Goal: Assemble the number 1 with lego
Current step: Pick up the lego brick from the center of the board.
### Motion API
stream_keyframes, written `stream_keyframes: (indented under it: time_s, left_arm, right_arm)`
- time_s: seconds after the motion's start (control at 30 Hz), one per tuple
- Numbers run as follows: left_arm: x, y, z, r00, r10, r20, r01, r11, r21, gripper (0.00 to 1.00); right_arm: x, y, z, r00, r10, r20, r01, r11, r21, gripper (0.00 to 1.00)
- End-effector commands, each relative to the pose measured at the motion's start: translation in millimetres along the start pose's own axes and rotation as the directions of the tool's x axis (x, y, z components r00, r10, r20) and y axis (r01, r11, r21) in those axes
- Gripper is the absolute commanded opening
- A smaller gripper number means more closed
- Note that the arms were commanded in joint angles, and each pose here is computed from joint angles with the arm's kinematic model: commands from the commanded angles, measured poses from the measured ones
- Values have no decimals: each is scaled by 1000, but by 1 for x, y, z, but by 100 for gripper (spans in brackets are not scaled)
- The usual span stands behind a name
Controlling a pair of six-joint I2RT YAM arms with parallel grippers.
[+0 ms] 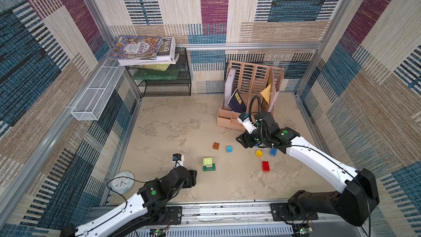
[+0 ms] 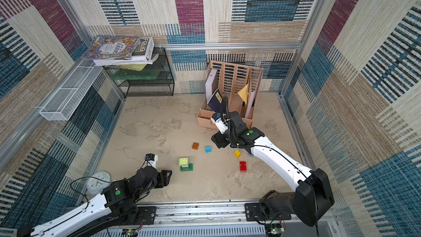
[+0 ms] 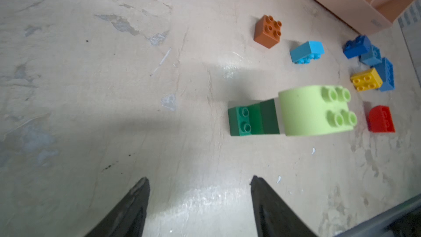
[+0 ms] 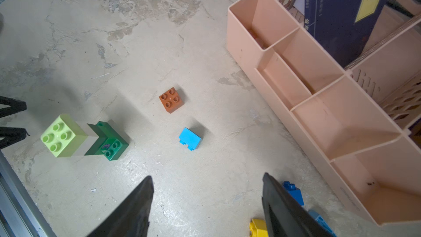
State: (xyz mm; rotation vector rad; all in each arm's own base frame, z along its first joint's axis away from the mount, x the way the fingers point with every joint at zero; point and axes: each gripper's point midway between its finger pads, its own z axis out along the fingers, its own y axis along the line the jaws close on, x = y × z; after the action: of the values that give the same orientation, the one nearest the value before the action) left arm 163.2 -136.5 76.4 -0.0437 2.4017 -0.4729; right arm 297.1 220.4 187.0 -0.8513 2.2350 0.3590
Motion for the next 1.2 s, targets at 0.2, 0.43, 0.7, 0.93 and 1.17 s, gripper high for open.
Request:
stream_keyframes:
  time_s: [0.2,0.43,0.7,0.93,1.17]
  left_arm:
    - [-4,-38,1,957,220,191,-214,975,-53,78]
    - [3,-62,20,935,254,245,-252,967,-42,80]
    - [11,-91,42,906,308,290,-325,946,9,80]
    - [13,-90,55,905,304,297,-301,952,-58,80]
    - [8,-71,55,905,250,344,-227,968,-107,81]
  right_arm:
    - [8,0,-12,999,-12,43,12,1000,0,76]
    - [16,-2,-17,999,-21,47,21,1000,8,76]
    - [19,-4,-24,998,-26,48,26,1000,15,76]
    - [21,-7,-27,998,-34,44,33,999,21,76]
    - [22,-9,-28,998,-22,52,21,1000,19,75]
